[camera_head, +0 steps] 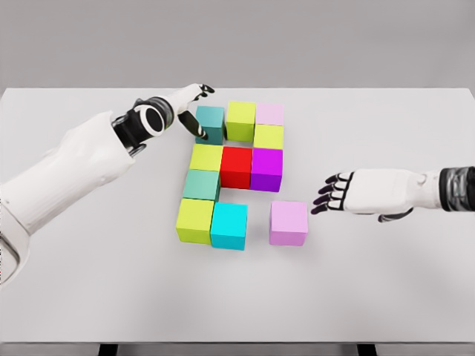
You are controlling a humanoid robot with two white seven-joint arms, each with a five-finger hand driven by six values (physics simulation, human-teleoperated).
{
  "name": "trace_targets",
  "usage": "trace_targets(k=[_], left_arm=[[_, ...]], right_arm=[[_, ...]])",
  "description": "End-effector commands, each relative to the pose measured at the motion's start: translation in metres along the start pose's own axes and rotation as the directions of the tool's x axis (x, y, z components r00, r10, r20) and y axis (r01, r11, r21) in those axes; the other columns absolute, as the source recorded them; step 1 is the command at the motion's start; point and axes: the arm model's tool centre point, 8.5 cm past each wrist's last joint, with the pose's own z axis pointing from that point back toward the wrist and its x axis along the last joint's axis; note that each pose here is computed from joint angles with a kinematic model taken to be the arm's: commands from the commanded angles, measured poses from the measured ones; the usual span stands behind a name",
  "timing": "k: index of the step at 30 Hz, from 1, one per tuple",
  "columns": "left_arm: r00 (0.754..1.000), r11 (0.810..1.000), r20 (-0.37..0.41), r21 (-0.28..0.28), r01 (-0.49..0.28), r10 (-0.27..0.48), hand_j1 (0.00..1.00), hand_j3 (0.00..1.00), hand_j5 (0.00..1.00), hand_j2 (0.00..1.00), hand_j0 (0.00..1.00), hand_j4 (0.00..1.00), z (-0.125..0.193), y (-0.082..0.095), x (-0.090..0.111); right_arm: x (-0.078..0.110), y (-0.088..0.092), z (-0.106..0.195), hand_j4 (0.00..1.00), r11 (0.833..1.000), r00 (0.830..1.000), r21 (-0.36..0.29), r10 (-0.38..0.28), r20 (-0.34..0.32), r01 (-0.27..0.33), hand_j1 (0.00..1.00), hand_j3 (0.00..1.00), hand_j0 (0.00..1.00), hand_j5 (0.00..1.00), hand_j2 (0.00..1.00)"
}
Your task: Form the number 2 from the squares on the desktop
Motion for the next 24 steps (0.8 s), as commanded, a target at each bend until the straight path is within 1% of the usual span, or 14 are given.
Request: trace_targets(k=[1, 3, 7, 12, 13, 14, 16, 19, 20, 21, 23, 24], left_arm=[[1.000, 1.000, -0.018, 0.000, -0.001, 0.001, 0.96, 0.96, 0.96, 0.96, 0.96, 0.96, -0.007, -0.005, 0.002], [1.000, 1.000, -0.026, 0.005, 0.001, -0.001, 0.96, 0.96, 0.96, 0.96, 0.96, 0.96, -0.010, -0.006, 0.002], [0.999, 1.000, -0.034, 0.008, -0.001, 0.001, 0.96, 0.96, 0.96, 0.96, 0.96, 0.96, -0.011, -0.005, 0.000], [1.000, 1.000, -0.030, 0.007, 0.000, 0.001, 0.96, 0.96, 0.96, 0.96, 0.96, 0.96, -0.011, -0.005, 0.002], [1.000, 1.000, -0.029, 0.009, 0.000, 0.000, 0.96, 0.96, 0.96, 0.96, 0.96, 0.96, -0.011, -0.004, 0.003], [1.000, 1.000, -0.023, 0.016, 0.001, -0.001, 0.96, 0.96, 0.96, 0.96, 0.96, 0.96, -0.010, 0.001, 0.004], [1.000, 1.000, -0.001, 0.024, 0.003, -0.003, 0.96, 0.96, 0.96, 0.96, 0.96, 0.96, -0.009, 0.006, 0.000], [1.000, 0.999, -0.002, 0.050, 0.006, -0.006, 0.97, 0.97, 0.97, 0.97, 0.97, 0.97, -0.004, 0.022, -0.021], [1.000, 0.998, 0.002, 0.062, 0.008, -0.009, 1.00, 1.00, 1.00, 1.00, 1.00, 1.00, 0.000, 0.030, -0.032], [1.000, 0.998, -0.003, 0.070, 0.010, -0.010, 1.00, 1.00, 1.00, 1.00, 1.00, 1.00, 0.002, 0.035, -0.040], [0.999, 0.995, -0.031, 0.095, 0.018, -0.015, 1.00, 1.00, 1.00, 1.00, 1.00, 1.00, 0.009, 0.053, -0.058], [0.999, 0.995, -0.034, 0.093, 0.021, -0.018, 1.00, 1.00, 1.00, 1.00, 1.00, 1.00, 0.011, 0.054, -0.061]], right_arm=[[0.002, 0.001, -0.003, 1.00, 1.000, 1.000, 0.001, -0.007, 0.011, 0.007, 1.00, 1.00, 1.00, 1.00, 1.00], [0.004, 0.004, -0.006, 1.00, 1.000, 1.000, 0.008, -0.011, 0.020, 0.011, 1.00, 1.00, 1.00, 1.00, 1.00], [0.005, 0.003, -0.007, 1.00, 1.000, 1.000, 0.005, -0.008, 0.023, 0.008, 1.00, 1.00, 1.00, 1.00, 1.00], [0.006, 0.000, -0.012, 1.00, 1.000, 0.999, -0.007, -0.006, 0.033, 0.006, 1.00, 1.00, 1.00, 1.00, 1.00], [0.007, -0.001, -0.012, 1.00, 1.000, 0.999, -0.009, -0.007, 0.034, 0.007, 1.00, 1.00, 1.00, 1.00, 1.00], [0.006, -0.002, -0.012, 1.00, 1.000, 0.999, -0.010, -0.004, 0.033, 0.005, 1.00, 1.00, 1.00, 1.00, 1.00], [0.006, -0.004, -0.013, 1.00, 1.000, 0.999, -0.016, -0.001, 0.036, 0.002, 1.00, 1.00, 1.00, 1.00, 1.00], [0.007, -0.005, -0.014, 1.00, 1.000, 0.999, -0.020, 0.001, 0.038, 0.000, 1.00, 1.00, 1.00, 1.00, 1.00], [0.007, -0.005, -0.014, 1.00, 1.000, 0.999, -0.020, 0.001, 0.038, 0.000, 1.00, 1.00, 1.00, 1.00, 1.00], [0.006, -0.005, -0.014, 1.00, 1.000, 0.999, -0.019, 0.002, 0.037, -0.001, 1.00, 1.00, 1.00, 1.00, 1.00], [0.005, -0.006, -0.013, 1.00, 1.000, 0.999, -0.020, 0.004, 0.032, -0.003, 1.00, 1.00, 1.00, 1.00, 1.00], [0.003, -0.008, -0.010, 1.00, 1.000, 1.000, -0.022, 0.008, 0.026, -0.007, 1.00, 1.00, 1.00, 1.00, 1.00]])
